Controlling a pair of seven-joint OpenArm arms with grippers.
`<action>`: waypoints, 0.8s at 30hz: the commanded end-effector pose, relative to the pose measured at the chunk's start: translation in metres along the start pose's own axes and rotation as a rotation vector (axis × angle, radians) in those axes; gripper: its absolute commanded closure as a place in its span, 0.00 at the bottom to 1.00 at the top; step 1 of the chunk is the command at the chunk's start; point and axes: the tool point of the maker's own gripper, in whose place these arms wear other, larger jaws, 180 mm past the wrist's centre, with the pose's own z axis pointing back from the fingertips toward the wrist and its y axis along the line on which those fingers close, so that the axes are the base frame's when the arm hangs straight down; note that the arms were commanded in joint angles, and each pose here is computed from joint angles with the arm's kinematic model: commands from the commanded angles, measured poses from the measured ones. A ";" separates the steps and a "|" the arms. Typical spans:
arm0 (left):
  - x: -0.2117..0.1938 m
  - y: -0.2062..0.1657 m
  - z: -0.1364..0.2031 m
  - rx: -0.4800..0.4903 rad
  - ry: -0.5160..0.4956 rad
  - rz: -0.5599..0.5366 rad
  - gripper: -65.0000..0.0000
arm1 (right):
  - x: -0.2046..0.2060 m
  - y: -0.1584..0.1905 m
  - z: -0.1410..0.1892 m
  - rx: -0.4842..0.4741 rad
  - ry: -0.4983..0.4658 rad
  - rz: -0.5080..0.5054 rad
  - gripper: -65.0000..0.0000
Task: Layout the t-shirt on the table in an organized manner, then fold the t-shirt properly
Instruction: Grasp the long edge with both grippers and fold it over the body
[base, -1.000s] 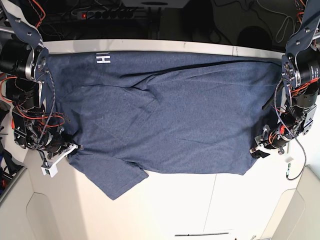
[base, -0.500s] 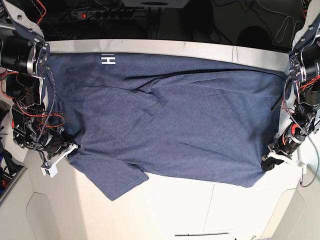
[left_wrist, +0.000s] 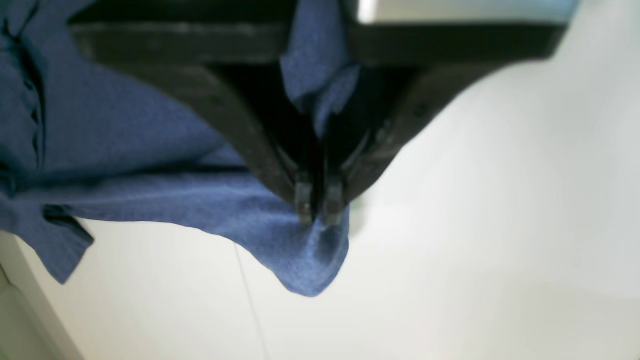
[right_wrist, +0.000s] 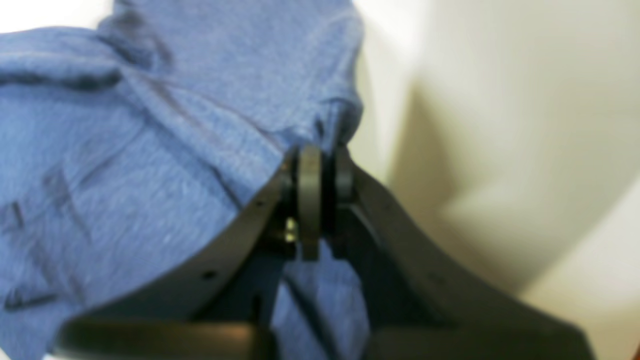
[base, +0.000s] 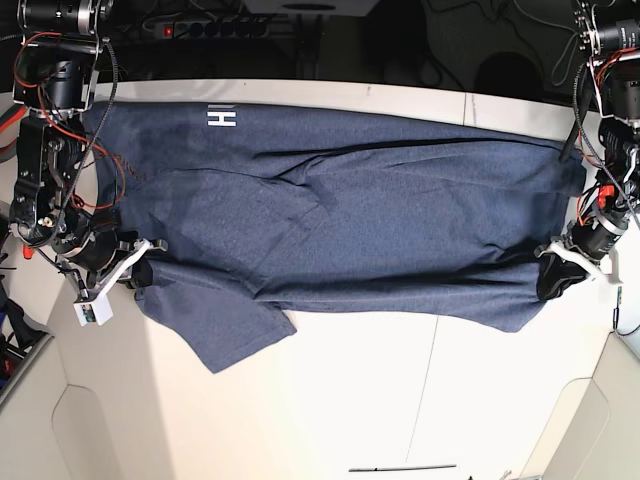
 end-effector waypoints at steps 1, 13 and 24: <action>0.028 0.005 0.006 0.000 -0.066 -0.021 1.00 | 0.019 -0.006 0.011 -0.013 -0.057 0.014 1.00; -0.006 0.041 0.057 0.101 0.032 0.093 1.00 | -0.026 -0.015 0.037 -0.049 0.012 -0.038 1.00; -0.055 0.023 0.060 0.083 0.143 0.161 0.92 | -0.055 -0.013 0.040 -0.052 0.082 -0.053 0.89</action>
